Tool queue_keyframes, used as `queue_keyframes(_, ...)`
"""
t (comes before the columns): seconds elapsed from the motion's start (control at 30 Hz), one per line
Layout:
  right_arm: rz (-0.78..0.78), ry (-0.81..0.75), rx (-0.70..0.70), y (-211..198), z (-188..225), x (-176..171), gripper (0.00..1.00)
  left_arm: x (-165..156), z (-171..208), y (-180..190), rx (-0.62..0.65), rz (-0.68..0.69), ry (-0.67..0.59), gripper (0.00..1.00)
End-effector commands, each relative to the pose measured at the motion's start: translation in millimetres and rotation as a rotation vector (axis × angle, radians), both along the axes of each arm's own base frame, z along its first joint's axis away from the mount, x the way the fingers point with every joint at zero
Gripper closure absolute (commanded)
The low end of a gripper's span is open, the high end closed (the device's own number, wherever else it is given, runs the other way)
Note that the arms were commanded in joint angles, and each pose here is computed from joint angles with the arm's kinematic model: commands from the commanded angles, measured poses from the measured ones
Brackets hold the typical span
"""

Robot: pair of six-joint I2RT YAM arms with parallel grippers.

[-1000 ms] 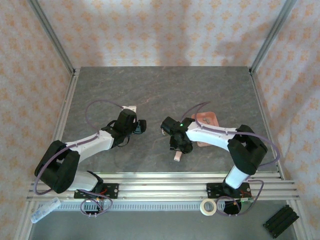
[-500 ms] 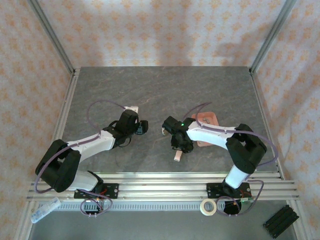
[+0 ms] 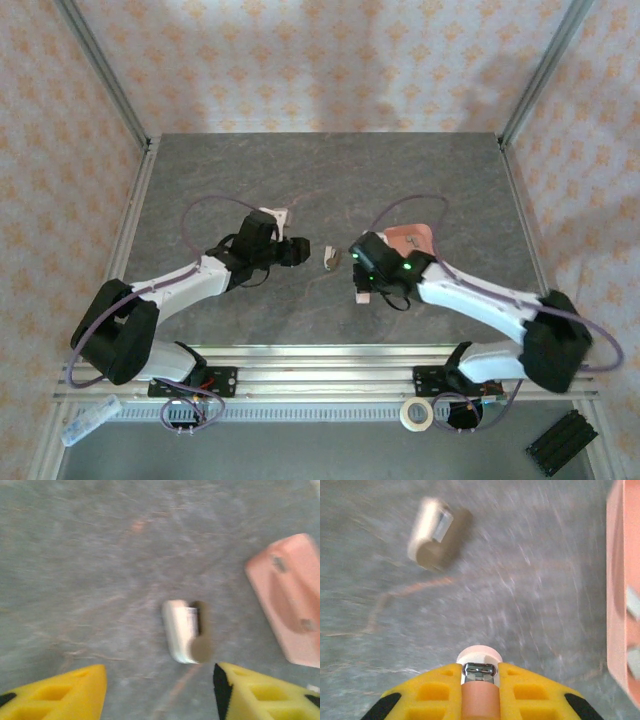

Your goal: Load the staples into the stapler

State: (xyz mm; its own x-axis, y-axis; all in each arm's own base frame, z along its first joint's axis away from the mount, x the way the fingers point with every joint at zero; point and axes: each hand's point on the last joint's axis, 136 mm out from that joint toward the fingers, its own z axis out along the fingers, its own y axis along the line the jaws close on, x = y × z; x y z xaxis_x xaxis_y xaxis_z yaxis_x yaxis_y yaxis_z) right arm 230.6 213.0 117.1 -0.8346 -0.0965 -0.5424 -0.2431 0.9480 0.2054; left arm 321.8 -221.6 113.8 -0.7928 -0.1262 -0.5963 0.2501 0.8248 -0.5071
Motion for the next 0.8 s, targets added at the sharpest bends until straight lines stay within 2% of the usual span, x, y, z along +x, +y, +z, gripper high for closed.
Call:
queue_keyframes(0.0,0.283,-0.337,0.017,13.0,35.6,11.6,1.00,-11.9,26.5,-42.0,-0.243,-0.132,0.060,0.48)
queue_keyframes(0.07,0.446,-0.498,0.055,19.6,49.0,-1.1,1.00,-13.4,36.9,-53.8,-0.352,-0.159,0.066,0.49)
queue_keyframes(0.13,0.503,-0.614,0.068,17.3,61.9,-5.9,1.00,-13.0,46.7,-59.9,-0.442,-0.165,0.054,0.50)
queue_keyframes(0.27,0.610,-0.640,0.040,15.3,63.4,-15.1,1.00,-16.5,64.0,-70.9,-0.553,-0.209,0.032,0.51)
queue_keyframes(0.37,0.652,-0.648,0.052,21.0,63.9,-18.4,1.00,-24.5,63.8,-80.1,-0.533,-0.259,0.047,0.51)
queue_keyframes(0.6,0.668,-0.689,0.099,29.5,74.9,-18.4,1.00,-47.5,43.7,-91.7,-0.368,-0.349,0.095,0.51)
queue_keyframes(0.77,0.660,-0.703,0.110,31.2,78.9,-16.3,1.00,-55.4,42.0,-99.2,-0.360,-0.388,0.104,0.51)
